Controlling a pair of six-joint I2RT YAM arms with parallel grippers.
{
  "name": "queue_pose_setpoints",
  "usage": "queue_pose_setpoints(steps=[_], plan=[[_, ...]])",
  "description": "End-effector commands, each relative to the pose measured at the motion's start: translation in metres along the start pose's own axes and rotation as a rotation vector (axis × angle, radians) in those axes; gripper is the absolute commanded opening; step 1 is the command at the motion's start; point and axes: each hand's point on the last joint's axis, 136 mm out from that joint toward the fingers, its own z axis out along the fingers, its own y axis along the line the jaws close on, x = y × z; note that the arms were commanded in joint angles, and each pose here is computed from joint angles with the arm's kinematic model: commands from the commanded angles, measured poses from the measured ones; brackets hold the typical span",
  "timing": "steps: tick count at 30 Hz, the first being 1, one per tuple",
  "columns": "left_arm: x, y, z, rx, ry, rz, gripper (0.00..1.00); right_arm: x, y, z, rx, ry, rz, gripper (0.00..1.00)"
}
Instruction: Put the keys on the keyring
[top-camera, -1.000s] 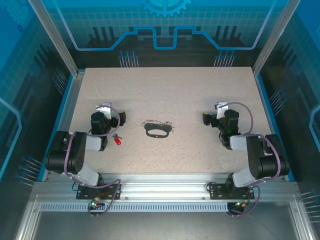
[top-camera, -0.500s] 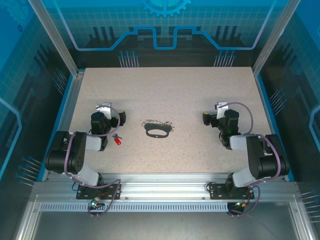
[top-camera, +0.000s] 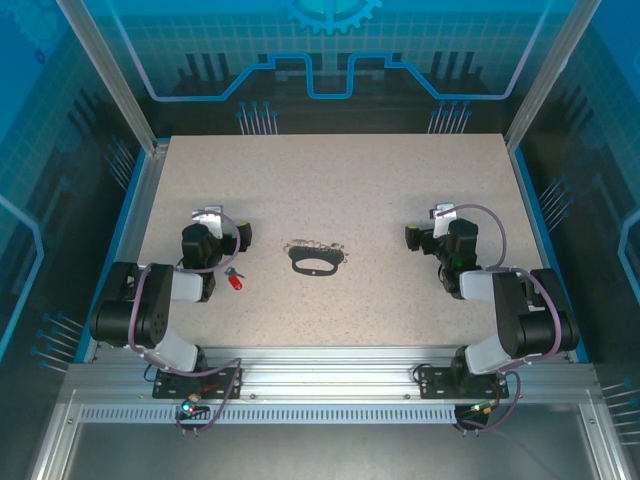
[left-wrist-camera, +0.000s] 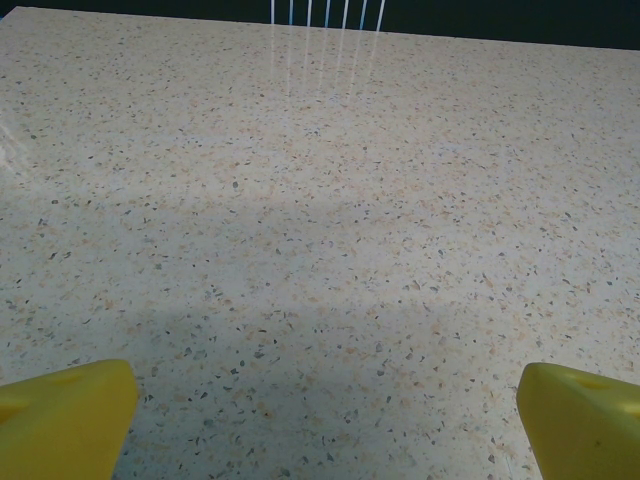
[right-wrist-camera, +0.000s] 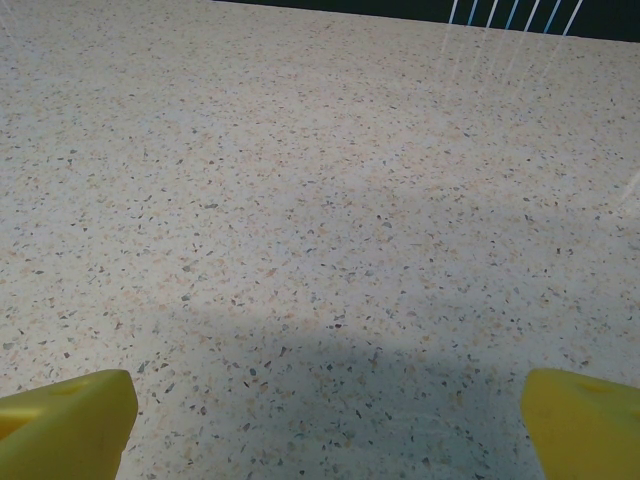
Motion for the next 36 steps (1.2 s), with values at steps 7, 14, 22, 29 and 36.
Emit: queue_pose_setpoints(steps=[7, 14, 22, 29, 36], plan=[[-0.012, -0.003, 0.0, 0.007, -0.028, -0.001, 0.99, -0.011, 0.001, 0.002, -0.003, -0.032, -0.006, 1.0], [-0.022, -0.008, -0.012, 0.018, -0.067, 0.018, 0.99, -0.033, -0.016, -0.015, 0.067, 0.014, 0.06, 1.0], [-0.066, -0.009, -0.039, -0.028, -0.05, -0.027, 0.99, -0.045, -0.053, -0.053, 0.242, 0.182, 0.551, 1.0], [-0.102, -0.027, -0.068, -0.02, 0.041, -0.216, 0.99, -0.079, 0.0, -0.06, -0.014, 0.293, 0.5, 0.89], [-0.101, -0.062, -0.085, 0.005, 0.255, -0.323, 0.99, -0.062, 0.083, -0.065, -0.199, 0.528, 0.273, 0.74]])
